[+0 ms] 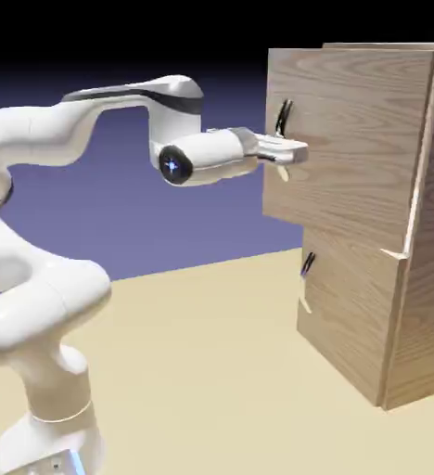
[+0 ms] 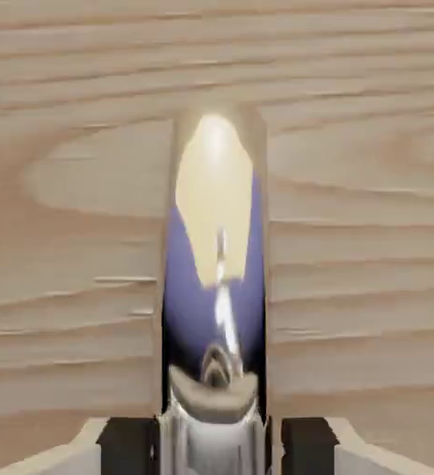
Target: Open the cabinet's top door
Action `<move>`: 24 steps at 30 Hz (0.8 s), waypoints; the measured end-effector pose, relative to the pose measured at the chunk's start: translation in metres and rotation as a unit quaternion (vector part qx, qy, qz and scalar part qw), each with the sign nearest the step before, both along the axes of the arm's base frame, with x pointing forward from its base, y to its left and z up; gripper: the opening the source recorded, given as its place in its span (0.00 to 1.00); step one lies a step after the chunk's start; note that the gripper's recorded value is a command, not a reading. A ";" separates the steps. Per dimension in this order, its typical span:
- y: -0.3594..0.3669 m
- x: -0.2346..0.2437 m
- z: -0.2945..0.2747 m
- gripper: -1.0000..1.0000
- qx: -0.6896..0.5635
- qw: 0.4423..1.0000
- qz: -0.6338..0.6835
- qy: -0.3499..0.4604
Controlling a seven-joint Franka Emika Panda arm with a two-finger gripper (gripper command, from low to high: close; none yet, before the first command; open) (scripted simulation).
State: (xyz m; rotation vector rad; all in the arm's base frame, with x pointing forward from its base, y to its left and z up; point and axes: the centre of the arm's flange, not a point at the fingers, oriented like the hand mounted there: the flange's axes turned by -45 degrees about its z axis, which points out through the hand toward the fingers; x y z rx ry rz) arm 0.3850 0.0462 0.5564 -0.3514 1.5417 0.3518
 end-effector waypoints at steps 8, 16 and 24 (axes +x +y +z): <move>-0.057 -0.032 0.000 0.00 0.000 0.994 0.108 0.000; -0.121 -0.051 0.000 0.00 0.000 0.976 0.218 0.000; -0.193 -0.055 0.000 0.00 0.000 0.943 0.333 0.000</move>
